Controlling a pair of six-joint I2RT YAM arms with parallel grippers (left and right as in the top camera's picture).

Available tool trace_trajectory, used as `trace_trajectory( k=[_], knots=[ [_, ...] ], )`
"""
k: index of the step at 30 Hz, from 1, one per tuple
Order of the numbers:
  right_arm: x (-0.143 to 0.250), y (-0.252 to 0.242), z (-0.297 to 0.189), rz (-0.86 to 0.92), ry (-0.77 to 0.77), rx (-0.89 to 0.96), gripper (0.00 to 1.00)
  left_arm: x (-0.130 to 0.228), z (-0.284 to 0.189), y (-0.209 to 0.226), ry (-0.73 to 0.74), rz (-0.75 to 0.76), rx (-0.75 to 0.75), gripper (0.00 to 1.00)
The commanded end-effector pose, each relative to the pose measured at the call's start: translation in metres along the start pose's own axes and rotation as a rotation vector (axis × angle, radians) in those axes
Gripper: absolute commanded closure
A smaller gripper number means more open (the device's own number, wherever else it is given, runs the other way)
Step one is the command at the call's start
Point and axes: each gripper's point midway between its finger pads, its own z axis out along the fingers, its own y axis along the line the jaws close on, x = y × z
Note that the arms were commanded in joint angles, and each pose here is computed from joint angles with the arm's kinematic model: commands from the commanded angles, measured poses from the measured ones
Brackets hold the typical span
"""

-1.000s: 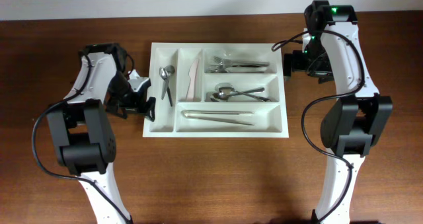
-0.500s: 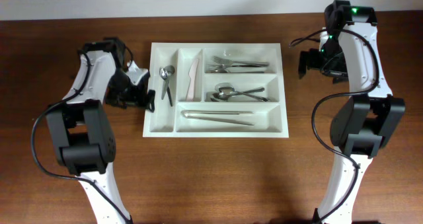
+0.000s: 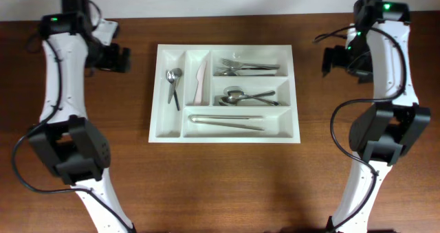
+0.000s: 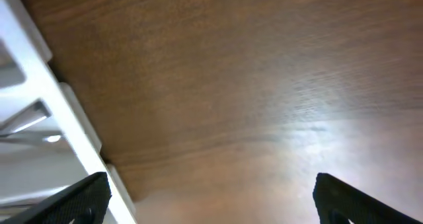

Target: Pack container

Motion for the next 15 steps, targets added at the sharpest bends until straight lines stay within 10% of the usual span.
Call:
trace_trajectory(
  k=[1,15],
  knots=[
    [-0.006,-0.011,-0.049,0.015,-0.121,0.021,0.01,0.008,-0.004,0.034,0.014,-0.061,-0.080,0.01],
    [0.080,-0.003,-0.209,-0.017,-0.471,-0.021,0.01,0.017,-0.006,0.057,0.020,-0.109,-0.093,0.01]
  ],
)
